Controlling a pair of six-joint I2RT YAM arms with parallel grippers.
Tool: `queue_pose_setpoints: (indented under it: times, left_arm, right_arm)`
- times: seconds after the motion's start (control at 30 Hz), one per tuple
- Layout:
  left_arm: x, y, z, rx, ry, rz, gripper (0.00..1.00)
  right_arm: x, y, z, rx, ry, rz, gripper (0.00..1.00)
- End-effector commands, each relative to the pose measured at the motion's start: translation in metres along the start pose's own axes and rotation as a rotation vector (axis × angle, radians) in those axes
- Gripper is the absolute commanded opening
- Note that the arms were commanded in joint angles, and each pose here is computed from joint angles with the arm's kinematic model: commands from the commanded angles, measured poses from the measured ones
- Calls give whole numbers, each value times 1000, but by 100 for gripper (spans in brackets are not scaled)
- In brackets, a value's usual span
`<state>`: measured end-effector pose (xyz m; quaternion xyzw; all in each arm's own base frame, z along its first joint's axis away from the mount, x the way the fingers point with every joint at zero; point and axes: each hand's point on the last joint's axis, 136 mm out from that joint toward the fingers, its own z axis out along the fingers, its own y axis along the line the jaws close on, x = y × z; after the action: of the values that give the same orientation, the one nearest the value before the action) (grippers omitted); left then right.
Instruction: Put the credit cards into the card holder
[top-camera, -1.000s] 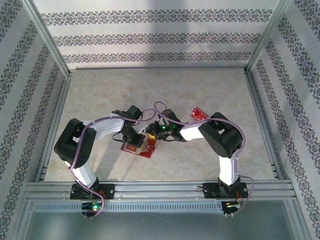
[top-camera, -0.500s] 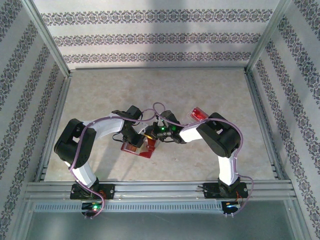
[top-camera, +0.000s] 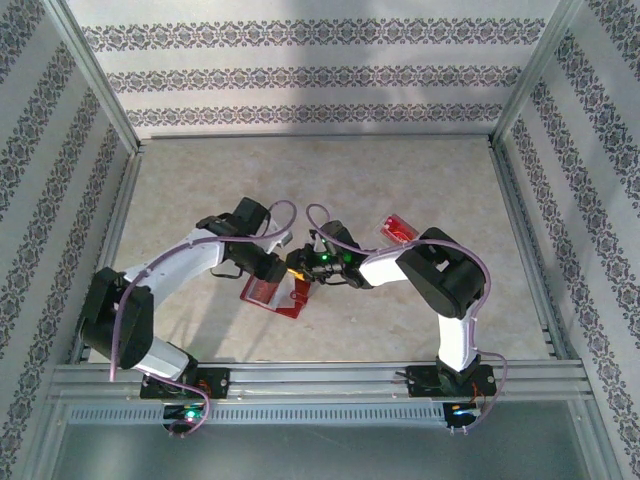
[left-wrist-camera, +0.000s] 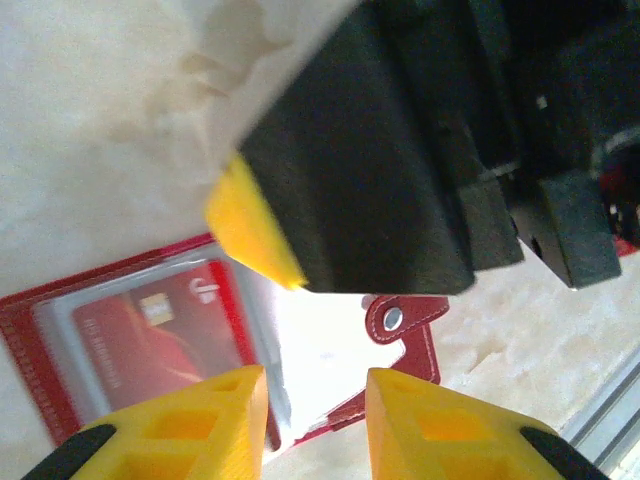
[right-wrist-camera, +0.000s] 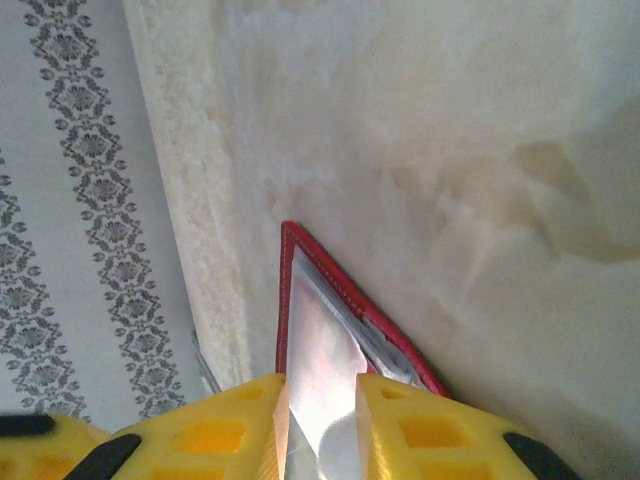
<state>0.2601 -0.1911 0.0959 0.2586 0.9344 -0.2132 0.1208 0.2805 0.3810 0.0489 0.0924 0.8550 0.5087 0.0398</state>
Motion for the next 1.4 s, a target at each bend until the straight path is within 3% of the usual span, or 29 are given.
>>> queue_pose_setpoints:
  times: [0.0, 0.33, 0.73, 1.17, 1.37]
  left_arm:
    - [-1, 16, -13, -33, -23, -19, 32]
    - [-10, 71, -42, -162, -137, -145, 53]
    - [-11, 97, -51, -230, -149, -169, 58]
    - [2, 109, -49, -259, -110, -153, 64]
    - [-3, 108, -56, -266, -118, -114, 78]
  right_arm:
    - [12, 5, -5, 0, 21, 5, 25]
    - [26, 23, -7, 10, 38, -7, 30]
    - [19, 46, 31, -11, 88, -29, 32]
    - [12, 23, 62, 63, 122, -33, 31]
    - [4, 47, 54, 53, 117, -99, 31]
